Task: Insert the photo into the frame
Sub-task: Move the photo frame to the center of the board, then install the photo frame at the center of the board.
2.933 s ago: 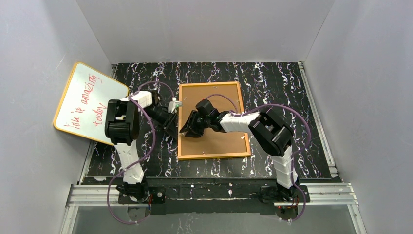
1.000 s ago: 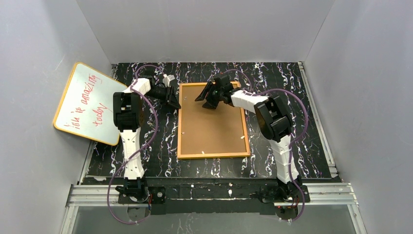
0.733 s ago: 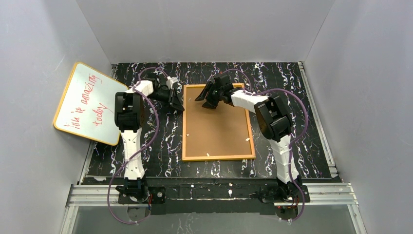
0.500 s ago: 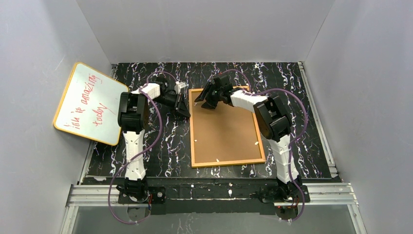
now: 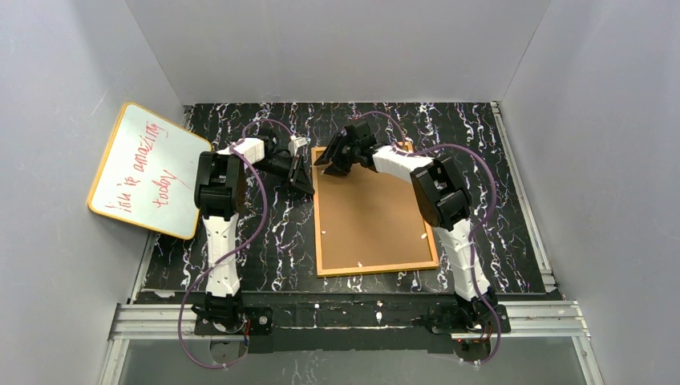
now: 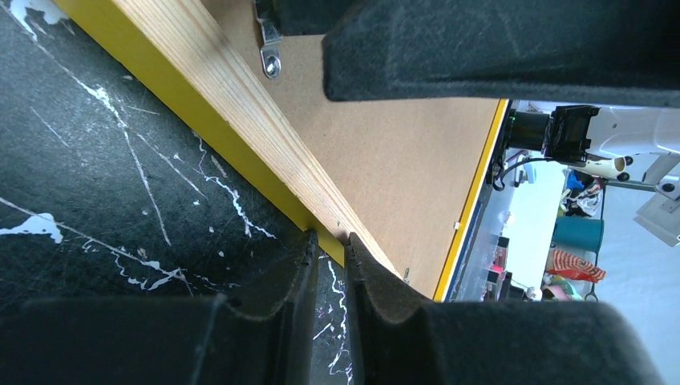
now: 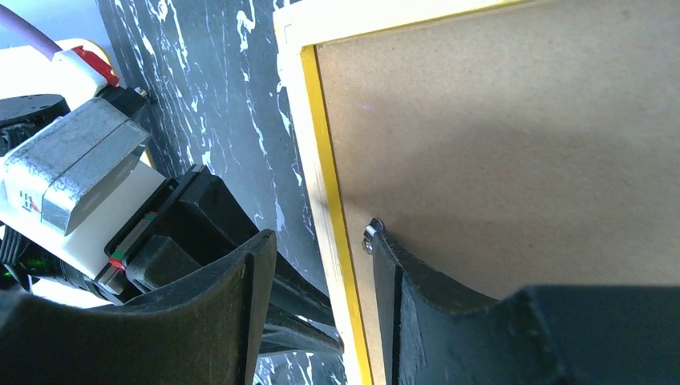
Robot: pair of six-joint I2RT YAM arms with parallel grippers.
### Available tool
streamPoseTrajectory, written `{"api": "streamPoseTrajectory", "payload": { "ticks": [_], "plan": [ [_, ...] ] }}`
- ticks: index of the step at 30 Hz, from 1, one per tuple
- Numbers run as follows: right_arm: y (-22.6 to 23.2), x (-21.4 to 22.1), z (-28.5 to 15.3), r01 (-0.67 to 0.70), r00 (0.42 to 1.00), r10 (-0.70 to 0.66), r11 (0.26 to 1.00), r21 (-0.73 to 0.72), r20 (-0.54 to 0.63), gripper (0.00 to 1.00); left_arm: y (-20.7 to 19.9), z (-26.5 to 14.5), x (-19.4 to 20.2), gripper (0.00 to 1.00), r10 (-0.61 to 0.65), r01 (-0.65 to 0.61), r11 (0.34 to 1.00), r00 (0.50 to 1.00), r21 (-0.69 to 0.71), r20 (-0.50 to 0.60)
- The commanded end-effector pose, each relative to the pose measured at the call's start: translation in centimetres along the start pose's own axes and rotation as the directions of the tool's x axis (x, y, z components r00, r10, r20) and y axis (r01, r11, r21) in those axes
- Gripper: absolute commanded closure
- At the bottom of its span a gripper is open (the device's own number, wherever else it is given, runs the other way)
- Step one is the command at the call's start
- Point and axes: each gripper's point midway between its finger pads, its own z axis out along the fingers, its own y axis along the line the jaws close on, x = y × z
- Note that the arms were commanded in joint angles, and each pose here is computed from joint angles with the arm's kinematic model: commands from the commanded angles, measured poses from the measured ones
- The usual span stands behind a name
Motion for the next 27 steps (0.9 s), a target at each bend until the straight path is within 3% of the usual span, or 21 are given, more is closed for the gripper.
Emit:
{"api": "streamPoseTrajectory", "payload": {
  "ticks": [1,15,27],
  "plan": [
    [-0.7,0.9,1.5,0.002,0.999,-0.001,1.0,0.031,-0.033,0.44,2.3,0.3,2.2,0.84,0.021,-0.03,0.992,0.997,-0.122,-0.075],
    [-0.6,1.6,2.4,-0.001,0.998,0.002,1.0,0.013,-0.069,0.46,2.4,0.3,2.2,0.85,0.024,-0.033,0.992,0.997,-0.125,-0.076],
    [1.1,2.5,2.0,0.088,0.982,-0.101,0.993,-0.082,-0.16,0.49,2.5,0.3,2.1,0.86,0.028,-0.038,0.99,0.996,-0.135,-0.079]
  ]
}}
